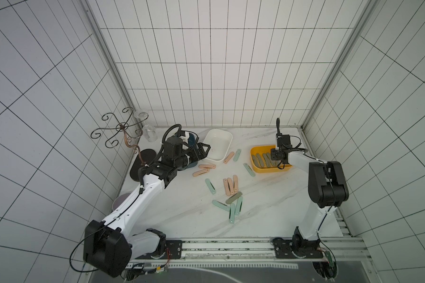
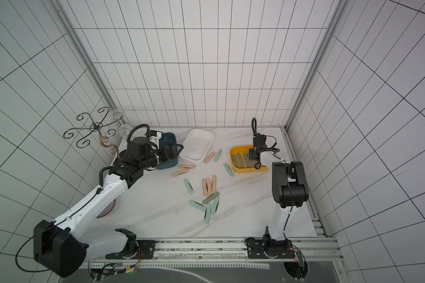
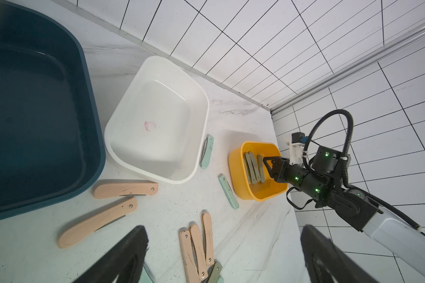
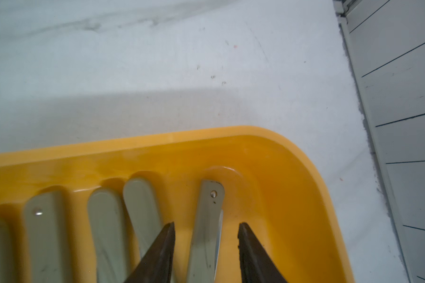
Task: Place the fruit knives into the storage box by color
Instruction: Place the fruit knife in the storage box, then adjust the fruit knife at the center of the board.
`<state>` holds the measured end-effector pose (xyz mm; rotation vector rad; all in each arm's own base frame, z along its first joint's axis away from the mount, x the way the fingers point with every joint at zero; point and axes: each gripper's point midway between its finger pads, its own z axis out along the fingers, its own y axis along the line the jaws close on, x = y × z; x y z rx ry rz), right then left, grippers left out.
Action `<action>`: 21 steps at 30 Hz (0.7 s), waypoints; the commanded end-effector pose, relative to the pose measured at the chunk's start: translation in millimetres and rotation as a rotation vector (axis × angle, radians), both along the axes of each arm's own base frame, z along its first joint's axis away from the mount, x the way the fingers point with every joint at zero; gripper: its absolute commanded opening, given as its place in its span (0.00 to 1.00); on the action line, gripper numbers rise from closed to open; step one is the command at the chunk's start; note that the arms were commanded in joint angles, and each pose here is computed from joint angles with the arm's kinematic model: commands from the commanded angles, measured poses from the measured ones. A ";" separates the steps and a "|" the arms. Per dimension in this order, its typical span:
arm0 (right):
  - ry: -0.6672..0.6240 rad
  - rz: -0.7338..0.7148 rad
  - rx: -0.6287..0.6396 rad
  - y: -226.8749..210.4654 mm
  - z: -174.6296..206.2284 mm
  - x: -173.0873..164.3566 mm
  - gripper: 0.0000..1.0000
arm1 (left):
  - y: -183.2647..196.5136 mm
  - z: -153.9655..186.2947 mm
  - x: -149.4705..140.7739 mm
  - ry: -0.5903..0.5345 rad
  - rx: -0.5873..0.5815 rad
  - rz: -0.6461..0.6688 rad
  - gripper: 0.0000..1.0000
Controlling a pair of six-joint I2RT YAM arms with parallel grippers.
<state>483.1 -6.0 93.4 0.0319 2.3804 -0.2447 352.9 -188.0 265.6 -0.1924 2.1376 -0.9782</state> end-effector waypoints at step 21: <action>0.085 0.504 0.237 229.4 38.5 -145.2 0.51 | 49.0 3.2 -18.5 -0.040 0.038 0.161 0.97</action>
